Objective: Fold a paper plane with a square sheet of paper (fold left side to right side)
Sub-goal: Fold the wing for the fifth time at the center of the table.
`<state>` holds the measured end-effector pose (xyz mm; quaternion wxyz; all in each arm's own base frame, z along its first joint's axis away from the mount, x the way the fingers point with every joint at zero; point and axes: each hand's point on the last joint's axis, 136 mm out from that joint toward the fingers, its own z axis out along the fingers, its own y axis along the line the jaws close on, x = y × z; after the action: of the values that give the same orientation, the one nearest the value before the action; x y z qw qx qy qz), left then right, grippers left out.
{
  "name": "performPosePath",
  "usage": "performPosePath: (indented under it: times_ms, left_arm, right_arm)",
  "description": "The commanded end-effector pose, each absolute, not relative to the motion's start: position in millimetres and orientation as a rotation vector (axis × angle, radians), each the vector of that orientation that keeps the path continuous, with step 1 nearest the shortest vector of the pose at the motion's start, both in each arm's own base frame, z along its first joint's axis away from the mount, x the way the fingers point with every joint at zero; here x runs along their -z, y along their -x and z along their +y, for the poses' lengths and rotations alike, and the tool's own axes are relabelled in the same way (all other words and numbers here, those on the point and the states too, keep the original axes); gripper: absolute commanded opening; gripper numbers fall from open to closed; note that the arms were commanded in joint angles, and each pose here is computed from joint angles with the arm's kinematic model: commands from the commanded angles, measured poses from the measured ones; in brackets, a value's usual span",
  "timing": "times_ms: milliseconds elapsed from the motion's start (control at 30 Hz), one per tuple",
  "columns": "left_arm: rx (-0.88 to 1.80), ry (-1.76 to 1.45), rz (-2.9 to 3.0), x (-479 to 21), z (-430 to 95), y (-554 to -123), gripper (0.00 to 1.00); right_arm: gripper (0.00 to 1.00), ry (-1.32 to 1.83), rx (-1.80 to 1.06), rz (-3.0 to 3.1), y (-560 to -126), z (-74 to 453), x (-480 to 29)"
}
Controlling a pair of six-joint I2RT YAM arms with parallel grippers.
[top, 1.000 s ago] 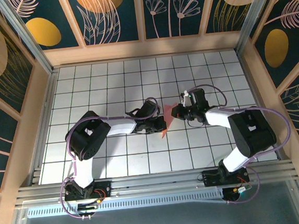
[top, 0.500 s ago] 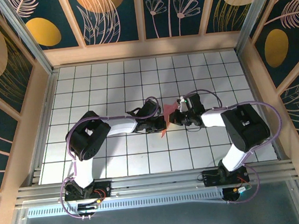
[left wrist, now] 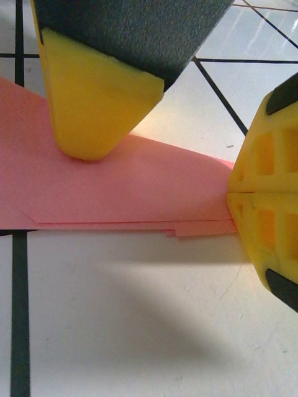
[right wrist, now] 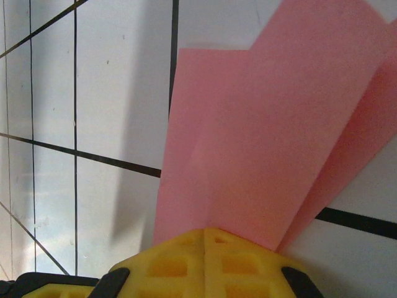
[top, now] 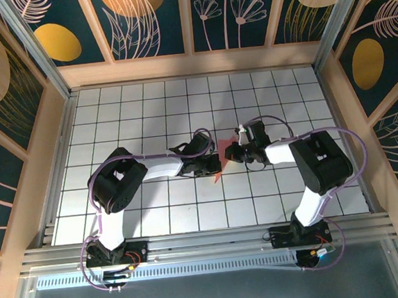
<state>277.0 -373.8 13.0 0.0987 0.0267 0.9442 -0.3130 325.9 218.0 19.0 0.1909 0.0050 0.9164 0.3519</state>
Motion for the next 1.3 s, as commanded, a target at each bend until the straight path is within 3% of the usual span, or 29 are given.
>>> performPosePath:
  times_ms: [0, 933, 1267]
  left_arm:
    - [0.639, -0.031, 2.960, 38, -331, -260, 0.00]
    - [0.647, -0.045, 2.978, 44, -332, -256, 0.00]
    - [0.657, -0.047, 2.968, 42, -333, -257, 0.00]
  right_arm:
    - [0.00, -0.037, -0.883, 2.597, -338, 202, -7]
    - [0.00, -0.207, -0.812, 2.568, -404, 141, -1]
    - [0.00, -0.191, -0.792, 2.515, -417, 130, -28]
